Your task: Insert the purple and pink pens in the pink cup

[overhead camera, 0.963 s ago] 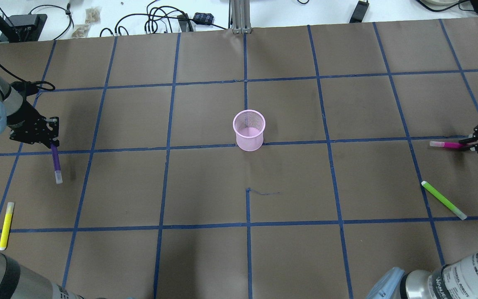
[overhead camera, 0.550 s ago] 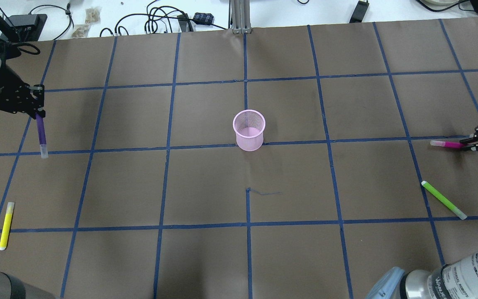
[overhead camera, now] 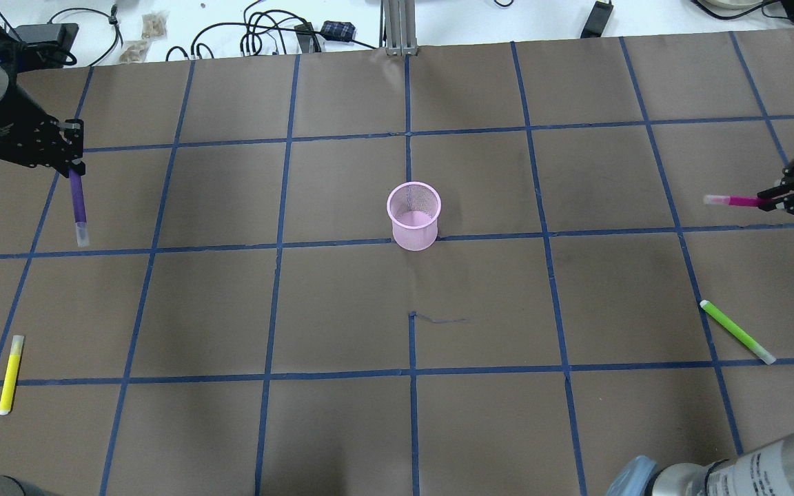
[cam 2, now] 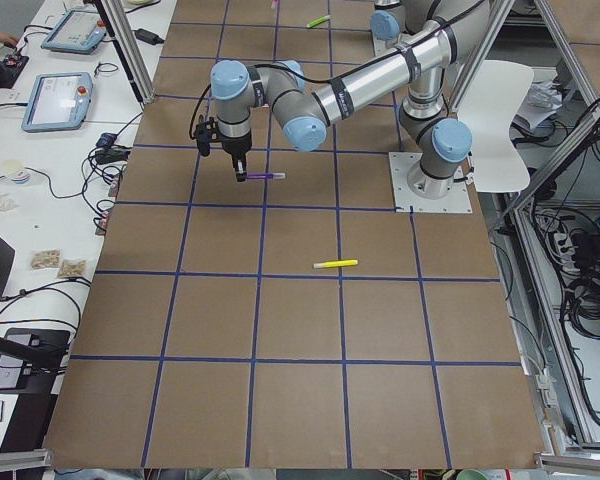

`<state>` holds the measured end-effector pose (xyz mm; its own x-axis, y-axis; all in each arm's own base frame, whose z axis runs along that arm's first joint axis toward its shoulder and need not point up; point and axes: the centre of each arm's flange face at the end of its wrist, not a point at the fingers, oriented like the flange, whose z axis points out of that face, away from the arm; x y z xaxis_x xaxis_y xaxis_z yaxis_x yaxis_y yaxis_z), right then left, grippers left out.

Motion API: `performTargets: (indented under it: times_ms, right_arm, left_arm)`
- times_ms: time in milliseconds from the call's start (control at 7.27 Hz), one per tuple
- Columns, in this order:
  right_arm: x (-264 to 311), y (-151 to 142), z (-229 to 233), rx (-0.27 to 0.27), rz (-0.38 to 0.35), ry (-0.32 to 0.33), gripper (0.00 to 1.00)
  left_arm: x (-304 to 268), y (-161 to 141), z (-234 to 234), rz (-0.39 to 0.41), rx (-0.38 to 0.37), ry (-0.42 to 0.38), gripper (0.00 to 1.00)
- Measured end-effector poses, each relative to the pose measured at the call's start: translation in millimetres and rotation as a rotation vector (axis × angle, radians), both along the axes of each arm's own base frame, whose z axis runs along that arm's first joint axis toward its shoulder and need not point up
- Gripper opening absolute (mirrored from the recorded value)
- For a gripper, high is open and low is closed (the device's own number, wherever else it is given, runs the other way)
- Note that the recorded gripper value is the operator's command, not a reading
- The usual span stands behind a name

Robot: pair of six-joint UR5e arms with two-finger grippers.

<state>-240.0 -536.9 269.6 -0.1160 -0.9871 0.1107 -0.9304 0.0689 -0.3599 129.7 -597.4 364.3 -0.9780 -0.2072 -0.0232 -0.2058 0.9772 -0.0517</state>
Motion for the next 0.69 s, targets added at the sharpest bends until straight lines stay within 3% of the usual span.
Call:
performTargets:
  times_ms: [275,550,688]
  right_arm:
    - [125,-28,41,0.047,0.075,0.119,0.00]
    - [264,-38,64,0.073,0.057,0.179,0.01]
    - [333,-37,76,0.061,0.053,0.226,0.01]
  left_arm:
    - [-2,1,1,-0.003,-0.003,0.001,0.00]
    - [-3,1,2,-0.004,-0.004,0.003,0.00]
    - [-5,1,1,-0.006,-0.001,0.004,0.00]
